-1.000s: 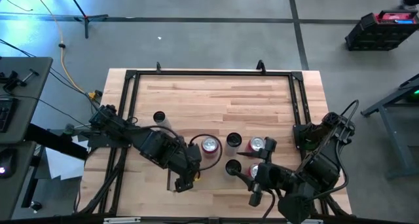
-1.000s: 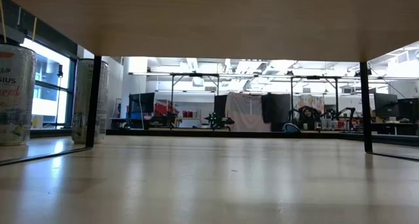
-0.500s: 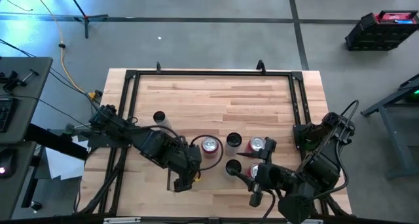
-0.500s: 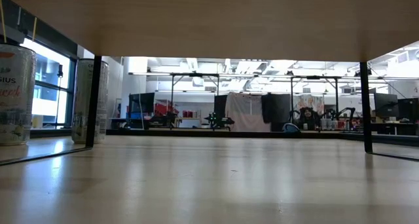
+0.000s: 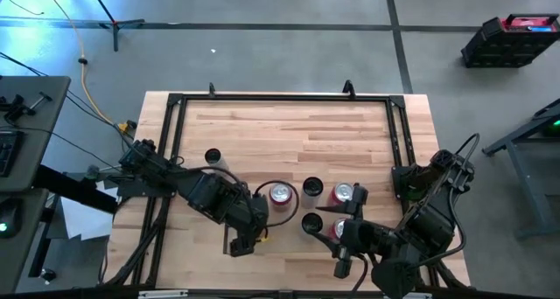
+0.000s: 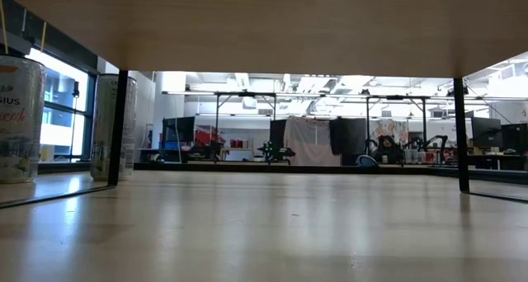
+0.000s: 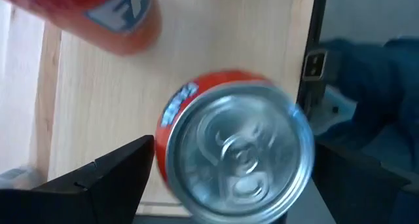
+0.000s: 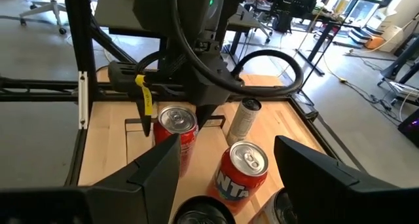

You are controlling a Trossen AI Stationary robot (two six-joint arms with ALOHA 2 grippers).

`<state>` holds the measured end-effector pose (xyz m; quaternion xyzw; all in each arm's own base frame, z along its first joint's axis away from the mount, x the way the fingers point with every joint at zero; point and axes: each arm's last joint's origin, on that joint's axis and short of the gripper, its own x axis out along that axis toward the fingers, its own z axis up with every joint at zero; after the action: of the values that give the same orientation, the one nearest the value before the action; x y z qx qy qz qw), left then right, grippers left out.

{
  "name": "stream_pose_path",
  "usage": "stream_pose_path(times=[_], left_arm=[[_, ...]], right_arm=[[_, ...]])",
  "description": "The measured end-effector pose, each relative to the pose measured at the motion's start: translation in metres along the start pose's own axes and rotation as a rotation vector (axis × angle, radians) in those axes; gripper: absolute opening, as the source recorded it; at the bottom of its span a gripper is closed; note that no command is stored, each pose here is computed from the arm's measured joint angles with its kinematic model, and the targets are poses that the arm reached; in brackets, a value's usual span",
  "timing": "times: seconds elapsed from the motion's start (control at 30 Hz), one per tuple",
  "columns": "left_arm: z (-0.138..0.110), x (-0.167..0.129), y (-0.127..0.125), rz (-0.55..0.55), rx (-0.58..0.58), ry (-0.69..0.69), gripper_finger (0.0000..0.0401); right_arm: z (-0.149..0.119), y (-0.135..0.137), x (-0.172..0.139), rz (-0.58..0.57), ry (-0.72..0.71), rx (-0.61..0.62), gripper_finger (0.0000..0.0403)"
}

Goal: Place canned beverage on shelf
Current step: Put the red soda can on the shelf

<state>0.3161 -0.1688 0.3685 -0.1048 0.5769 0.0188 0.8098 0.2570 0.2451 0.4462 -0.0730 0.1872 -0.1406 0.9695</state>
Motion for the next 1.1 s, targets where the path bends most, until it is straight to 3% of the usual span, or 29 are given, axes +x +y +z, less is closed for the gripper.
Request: stream_pose_path(times=[0.3, 0.53, 0.8, 0.9, 1.1], left_arm=[[-0.024, -0.008, -0.002, 0.093, 0.182, 0.109, 0.0378], [-0.029, -0.005, -0.005, 0.233, 0.352, 0.041, 0.0378], [-0.031, 0.007, -0.002, 0.316, 0.386, 0.051, 0.0378], [-0.031, 0.008, -0.002, 0.319, 0.383, 0.048, 0.0378], [-0.034, 0.009, -0.013, 0.207, 0.370, 0.047, 0.0378]], right_arm=[[0.000, 0.000, 0.000, 0.007, 0.004, 0.017, 0.0231], [0.000, 0.001, 0.000, 0.021, 0.011, 0.017, 0.0231], [-0.001, 0.002, 0.000, 0.068, 0.034, 0.018, 0.0231], [-0.001, 0.002, 0.000, 0.068, 0.034, 0.018, 0.0231], [-0.002, 0.003, -0.002, 0.071, 0.038, 0.005, 0.0231]])
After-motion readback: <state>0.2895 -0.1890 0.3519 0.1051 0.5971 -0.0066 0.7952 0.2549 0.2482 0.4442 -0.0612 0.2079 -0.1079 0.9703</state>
